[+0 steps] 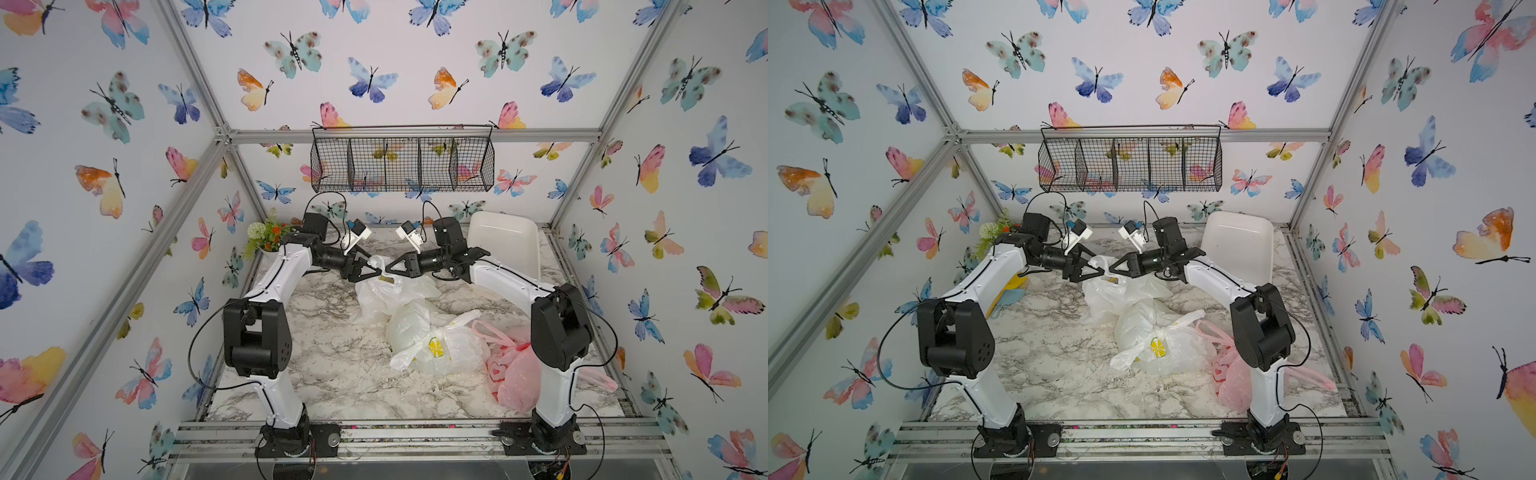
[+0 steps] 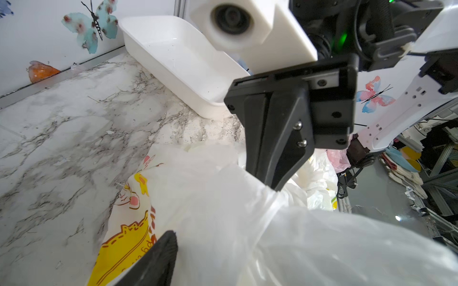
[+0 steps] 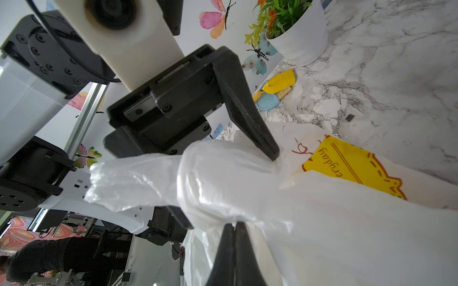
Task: Place the pears into plastic bags & tie knots
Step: Tie the plastic bag at the center of the board.
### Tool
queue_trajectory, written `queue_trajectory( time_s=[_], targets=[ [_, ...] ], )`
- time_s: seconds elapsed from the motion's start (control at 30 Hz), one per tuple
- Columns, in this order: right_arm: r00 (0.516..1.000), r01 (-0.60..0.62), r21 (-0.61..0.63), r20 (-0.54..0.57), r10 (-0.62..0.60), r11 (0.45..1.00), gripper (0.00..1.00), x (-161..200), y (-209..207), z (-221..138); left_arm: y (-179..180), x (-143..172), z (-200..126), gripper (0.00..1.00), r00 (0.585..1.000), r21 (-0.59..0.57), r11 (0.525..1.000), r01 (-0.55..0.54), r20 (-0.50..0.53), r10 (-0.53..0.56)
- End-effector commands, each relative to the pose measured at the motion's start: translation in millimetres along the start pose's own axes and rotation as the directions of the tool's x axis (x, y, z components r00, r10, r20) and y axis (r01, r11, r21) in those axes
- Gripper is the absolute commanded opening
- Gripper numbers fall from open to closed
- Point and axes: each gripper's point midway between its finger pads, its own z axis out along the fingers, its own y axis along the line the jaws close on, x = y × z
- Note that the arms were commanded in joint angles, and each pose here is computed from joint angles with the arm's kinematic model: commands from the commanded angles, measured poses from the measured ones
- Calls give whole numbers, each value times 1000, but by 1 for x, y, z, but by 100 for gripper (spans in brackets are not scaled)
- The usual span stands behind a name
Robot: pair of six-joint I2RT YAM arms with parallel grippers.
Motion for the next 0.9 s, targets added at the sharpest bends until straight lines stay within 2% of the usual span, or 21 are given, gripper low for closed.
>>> queue_trajectory(
  time_s=[0.0,0.13,0.27,0.33,0.4,0.47,0.53,0.57,0.73,0.87],
  targets=[
    [1000,16,-3,-8,-16,1000,3,-1,-2,7,-8,-8,6,75,1000,46,999,-10,17,10],
    [1000,20,46,-25,-19,999,3,6,-12,8,3,-20,7,70,999,16,1000,11,48,-12],
    [999,26,58,-25,-24,998,3,4,-13,8,3,-23,12,51,999,25,1000,9,52,-10],
    [999,32,49,-18,-31,998,4,0,-8,6,5,-22,13,46,999,19,1000,17,48,-18],
    [1000,26,35,-11,-25,999,6,-2,-4,6,6,-22,13,47,999,11,1000,22,45,-23],
    [999,31,16,-9,-30,999,7,-4,2,7,3,-23,13,64,999,14,1000,21,46,-22],
    [1000,29,16,-12,-29,999,8,-3,3,10,0,-24,14,66,999,12,1000,0,50,0],
    [999,30,14,-12,-30,999,9,-4,4,11,-2,-25,15,62,999,13,1000,-7,53,6],
    [999,45,44,-19,-44,998,10,-1,3,8,4,-26,14,27,999,-12,1000,-10,46,11],
    [994,111,65,-27,-109,992,25,-4,12,-8,-2,-31,10,12,996,-6,999,-54,70,54]
  ],
)
